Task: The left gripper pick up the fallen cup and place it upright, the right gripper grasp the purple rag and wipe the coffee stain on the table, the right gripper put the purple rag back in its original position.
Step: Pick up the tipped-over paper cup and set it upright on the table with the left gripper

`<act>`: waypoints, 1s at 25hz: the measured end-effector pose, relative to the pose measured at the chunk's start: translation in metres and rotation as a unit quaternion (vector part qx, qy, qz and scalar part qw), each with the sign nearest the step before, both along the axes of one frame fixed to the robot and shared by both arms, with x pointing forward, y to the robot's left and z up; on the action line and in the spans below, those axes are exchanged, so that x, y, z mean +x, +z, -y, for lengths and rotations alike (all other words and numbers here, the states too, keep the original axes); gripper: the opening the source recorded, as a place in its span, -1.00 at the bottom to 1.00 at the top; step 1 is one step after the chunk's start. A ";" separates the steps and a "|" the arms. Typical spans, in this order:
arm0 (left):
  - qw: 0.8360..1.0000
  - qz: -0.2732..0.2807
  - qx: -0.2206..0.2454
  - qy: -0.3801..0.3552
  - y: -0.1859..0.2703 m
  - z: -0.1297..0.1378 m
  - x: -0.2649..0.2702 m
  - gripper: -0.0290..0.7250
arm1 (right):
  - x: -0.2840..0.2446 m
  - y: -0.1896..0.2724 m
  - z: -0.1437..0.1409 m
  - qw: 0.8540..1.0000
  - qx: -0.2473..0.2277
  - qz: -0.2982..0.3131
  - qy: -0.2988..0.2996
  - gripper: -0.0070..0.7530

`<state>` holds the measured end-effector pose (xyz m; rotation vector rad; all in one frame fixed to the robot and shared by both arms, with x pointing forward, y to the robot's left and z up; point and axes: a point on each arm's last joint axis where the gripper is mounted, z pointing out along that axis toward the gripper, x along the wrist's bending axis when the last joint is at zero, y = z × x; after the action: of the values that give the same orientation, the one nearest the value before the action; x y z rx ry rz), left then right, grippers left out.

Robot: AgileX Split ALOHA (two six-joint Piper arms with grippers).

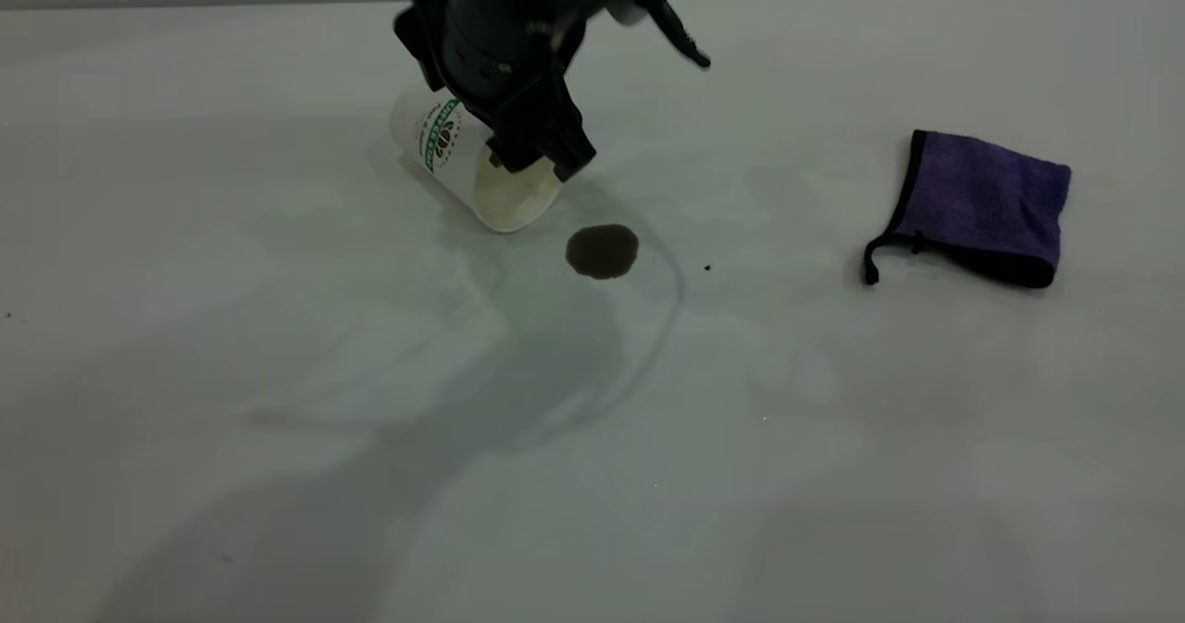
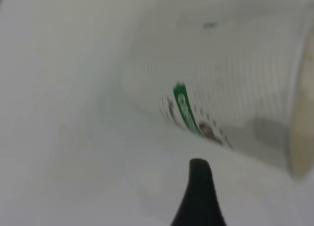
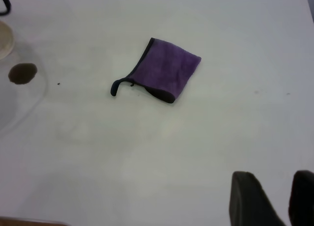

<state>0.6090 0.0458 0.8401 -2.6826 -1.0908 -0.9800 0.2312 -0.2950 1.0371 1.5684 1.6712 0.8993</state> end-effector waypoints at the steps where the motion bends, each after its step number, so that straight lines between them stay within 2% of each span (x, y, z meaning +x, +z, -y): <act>1: 1.000 0.006 0.006 -0.004 -0.006 0.001 0.003 0.84 | 0.000 0.000 0.000 1.000 0.000 0.000 0.000 -0.36; 7: 0.997 0.052 0.048 -0.040 -0.037 0.004 0.016 0.73 | 0.000 0.000 0.000 1.000 0.000 0.000 0.000 -0.36; 10: 0.992 0.072 0.079 -0.061 -0.047 0.003 0.020 0.53 | 0.000 0.000 0.000 1.000 0.000 0.000 0.000 -0.36; 12: 0.989 0.087 0.098 -0.069 -0.050 0.001 0.022 0.28 | 0.000 0.000 0.000 1.000 0.000 0.000 0.000 -0.36; 17: 0.980 0.122 0.142 -0.065 -0.034 0.000 0.029 -0.74 | 0.000 0.000 0.000 1.000 0.000 0.000 0.000 -0.36; 19: 0.980 0.114 0.154 -0.054 -0.016 0.001 0.033 -0.87 | 0.000 0.000 0.000 1.000 0.000 0.000 0.000 -0.36; 21: 0.986 0.090 0.136 -0.032 0.011 0.003 0.037 -0.89 | 0.000 0.000 0.000 1.000 0.000 0.000 0.000 -0.36; 25: 0.999 0.021 0.032 0.013 0.080 -0.005 0.053 -0.89 | 0.000 0.000 0.000 1.000 0.000 0.000 0.000 -0.36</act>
<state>0.6615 0.0512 0.9204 -2.6021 -1.0800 -1.0537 0.2312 -0.2950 1.0371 1.5684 1.6712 0.8993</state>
